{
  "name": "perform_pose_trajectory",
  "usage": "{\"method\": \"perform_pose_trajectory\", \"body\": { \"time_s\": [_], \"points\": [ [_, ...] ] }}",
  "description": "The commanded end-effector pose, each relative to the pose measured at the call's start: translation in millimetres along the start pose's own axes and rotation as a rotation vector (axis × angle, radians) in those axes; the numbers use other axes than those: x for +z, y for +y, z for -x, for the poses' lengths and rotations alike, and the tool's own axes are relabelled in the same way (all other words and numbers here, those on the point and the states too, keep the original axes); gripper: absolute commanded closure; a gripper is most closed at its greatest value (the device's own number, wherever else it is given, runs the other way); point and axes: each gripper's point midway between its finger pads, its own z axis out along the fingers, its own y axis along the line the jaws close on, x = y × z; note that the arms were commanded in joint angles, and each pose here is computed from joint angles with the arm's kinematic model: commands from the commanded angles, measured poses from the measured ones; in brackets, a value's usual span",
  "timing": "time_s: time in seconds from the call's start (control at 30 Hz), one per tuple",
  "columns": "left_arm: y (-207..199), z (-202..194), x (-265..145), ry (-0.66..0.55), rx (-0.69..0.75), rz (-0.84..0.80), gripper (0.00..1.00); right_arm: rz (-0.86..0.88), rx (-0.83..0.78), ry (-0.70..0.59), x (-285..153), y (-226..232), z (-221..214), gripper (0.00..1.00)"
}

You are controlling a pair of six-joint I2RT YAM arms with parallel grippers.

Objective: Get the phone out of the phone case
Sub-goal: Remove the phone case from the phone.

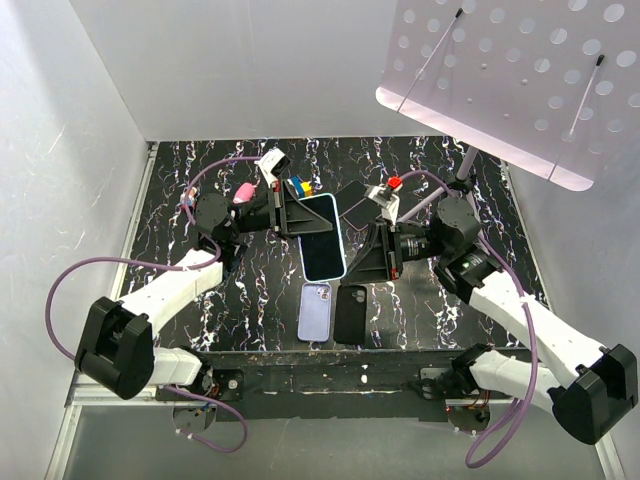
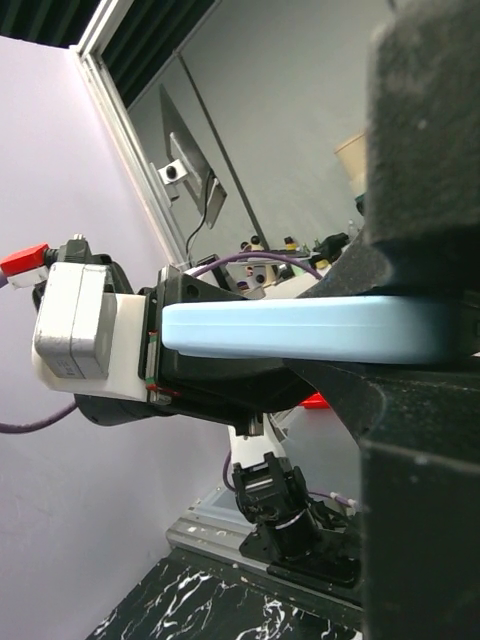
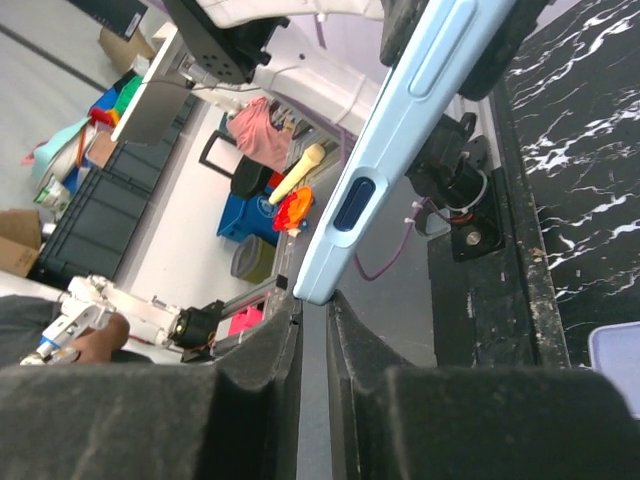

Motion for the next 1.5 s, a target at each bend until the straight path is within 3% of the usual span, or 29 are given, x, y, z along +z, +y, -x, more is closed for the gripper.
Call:
{"method": "perform_pose_trajectory", "body": {
  "time_s": [0.0, 0.17, 0.2, 0.27, 0.3, 0.5, 0.6, 0.73, 0.9, 1.37, 1.47],
  "points": [
    [-49.6, -14.7, 9.7, 0.086, 0.103, -0.117, 1.00, -0.017, -0.122, 0.003, 7.6, 5.7, 13.8, 0.87],
    [-63.5, -23.0, 10.8, 0.126, 0.133, -0.156, 1.00, -0.072, -0.129, 0.009, 10.6, -5.8, 13.7, 0.95],
    [-64.1, -24.0, 10.3, 0.129, 0.136, -0.152, 1.00, -0.078, -0.124, 0.009, 10.4, -7.0, 13.1, 0.91],
    [-60.2, -23.1, 10.8, 0.122, 0.129, -0.124, 1.00, -0.076, -0.120, -0.003, 10.0, -4.6, 14.0, 0.66],
    [-56.3, -21.5, 11.4, 0.108, 0.125, -0.104, 1.00, -0.064, -0.133, -0.012, 10.1, -0.4, 15.5, 0.58],
    [-40.0, -13.2, 12.0, 0.035, 0.135, -0.022, 1.00, -0.036, -0.166, -0.035, 5.3, 16.5, 12.8, 0.36],
    [-37.5, -6.8, 10.9, 0.000, 0.123, -0.037, 1.00, -0.057, -0.167, -0.034, 4.0, 15.1, 11.4, 0.36],
    [-44.8, 0.5, 7.9, -0.041, 0.096, -0.093, 1.00, -0.216, -0.118, -0.052, -2.3, -10.0, 9.3, 0.37],
    [-30.7, 14.2, -6.2, -0.132, 0.061, -0.057, 1.00, -0.134, -0.141, -0.035, -2.2, 2.7, 0.7, 0.39],
    [-31.8, 5.8, -5.9, -0.070, 0.092, -0.045, 1.00, -0.052, -0.151, -0.043, 7.4, 13.9, 18.6, 0.39],
    [-31.6, 4.8, -5.4, -0.062, 0.093, -0.045, 1.00, -0.025, -0.150, -0.034, 9.3, 16.3, 19.2, 0.46]
  ]
}}
